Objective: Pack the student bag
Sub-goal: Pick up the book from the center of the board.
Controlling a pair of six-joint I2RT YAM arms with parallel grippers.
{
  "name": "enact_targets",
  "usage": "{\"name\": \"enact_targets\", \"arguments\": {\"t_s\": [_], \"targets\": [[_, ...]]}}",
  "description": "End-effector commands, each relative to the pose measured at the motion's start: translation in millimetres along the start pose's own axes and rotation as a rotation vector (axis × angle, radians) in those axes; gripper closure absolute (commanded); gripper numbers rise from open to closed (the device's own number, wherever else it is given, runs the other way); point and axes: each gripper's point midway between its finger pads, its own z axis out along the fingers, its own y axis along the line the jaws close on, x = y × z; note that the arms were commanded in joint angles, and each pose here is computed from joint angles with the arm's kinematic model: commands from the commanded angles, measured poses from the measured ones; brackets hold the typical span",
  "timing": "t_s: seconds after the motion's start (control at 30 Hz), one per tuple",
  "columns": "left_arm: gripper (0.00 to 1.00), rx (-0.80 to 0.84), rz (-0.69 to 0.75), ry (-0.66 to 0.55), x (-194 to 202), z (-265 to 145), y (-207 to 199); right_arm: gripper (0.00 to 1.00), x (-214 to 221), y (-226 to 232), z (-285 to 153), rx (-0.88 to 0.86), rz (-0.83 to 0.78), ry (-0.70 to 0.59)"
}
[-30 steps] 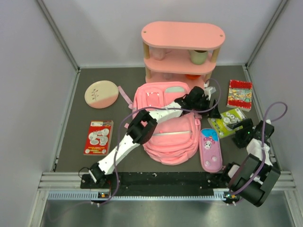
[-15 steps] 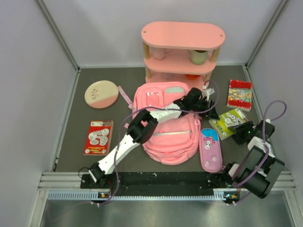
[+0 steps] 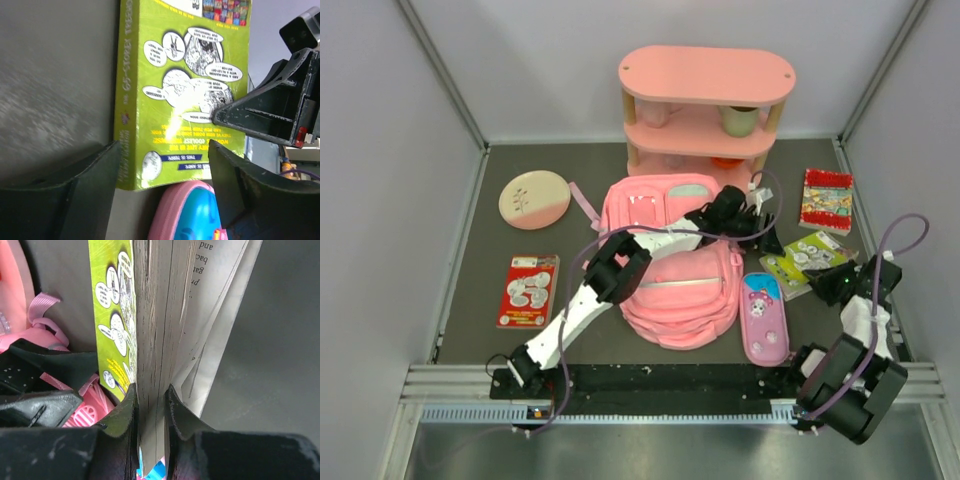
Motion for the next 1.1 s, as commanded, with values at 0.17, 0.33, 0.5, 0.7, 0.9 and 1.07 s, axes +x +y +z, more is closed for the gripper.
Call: {"name": "enact_targets", "arguments": {"t_s": [0.17,0.33,0.5,0.7,0.9,1.07], "targets": [[0.02,-0.08,0.253,-0.208,-79,-109,-126,1.0,-21,95,-61,-0.281,-0.096,-0.058],[0.02,-0.198,0.305,-0.262,-74,-165,-120,1.0,-11,132,-91,-0.456,-0.122,-0.039],[0.02,-0.247,0.331,-0.308,-65,-203,-133,1.0,13,168,-114,-0.642,-0.182,0.044],[0.02,-0.248,0.309,-0.335,-44,-228,-142,1.0,50,203,-148,-0.829,-0.344,0.187],[0.02,-0.159,0.284,-0.371,-35,-239,-164,1.0,96,212,-165,-0.929,-0.468,0.37],[0.02,-0.092,0.294,-0.408,-31,-245,-179,1.0,136,216,-175,-1.029,-0.513,0.488]]}}
